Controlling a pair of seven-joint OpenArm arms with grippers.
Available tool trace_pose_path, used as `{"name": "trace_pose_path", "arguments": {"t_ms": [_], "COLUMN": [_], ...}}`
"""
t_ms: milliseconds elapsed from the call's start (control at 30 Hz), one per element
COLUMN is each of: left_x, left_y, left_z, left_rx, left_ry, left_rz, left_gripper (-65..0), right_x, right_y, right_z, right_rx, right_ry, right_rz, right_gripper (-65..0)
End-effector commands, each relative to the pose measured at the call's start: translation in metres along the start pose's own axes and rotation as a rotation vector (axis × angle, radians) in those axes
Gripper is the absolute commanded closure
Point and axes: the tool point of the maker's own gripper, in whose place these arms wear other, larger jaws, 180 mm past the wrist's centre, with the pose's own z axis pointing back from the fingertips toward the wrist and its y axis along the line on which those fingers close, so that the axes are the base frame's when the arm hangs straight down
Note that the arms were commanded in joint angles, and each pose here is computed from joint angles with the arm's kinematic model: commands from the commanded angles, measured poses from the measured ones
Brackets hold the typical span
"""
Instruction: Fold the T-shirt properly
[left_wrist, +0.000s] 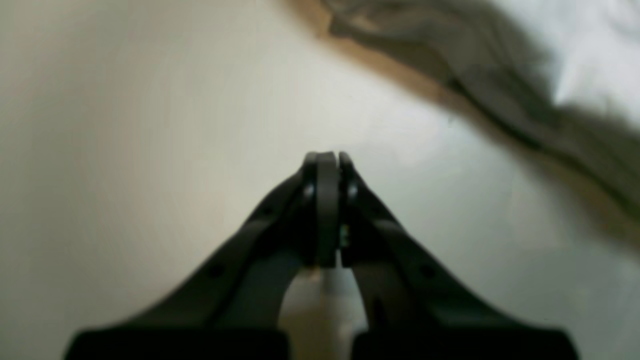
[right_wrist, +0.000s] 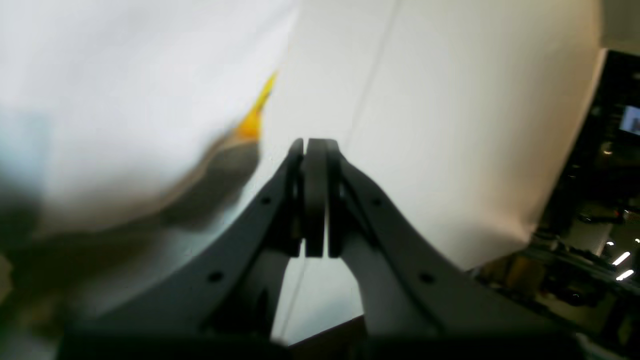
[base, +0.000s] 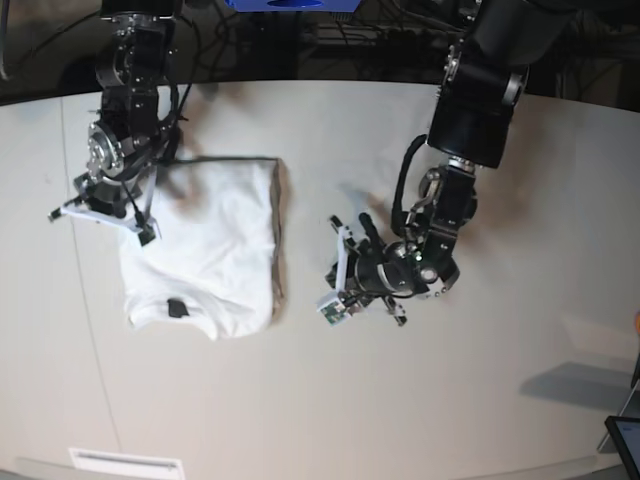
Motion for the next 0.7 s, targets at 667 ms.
{"name": "trace_pose_path", "arguments": {"t_ms": [667], "left_x": [0.065], "left_y": [-0.151], "left_z": [0.056], "left_rx": [-0.135], "left_ry": [-0.273], "left_rz": [-0.117], "left_gripper": [0.0], "right_x": [0.034], "right_y": [0.049], "right_z": [0.034], "right_rx": [0.156], "right_ry": [-0.144], "right_rz": [-0.049], "right_gripper": [-0.1]}}
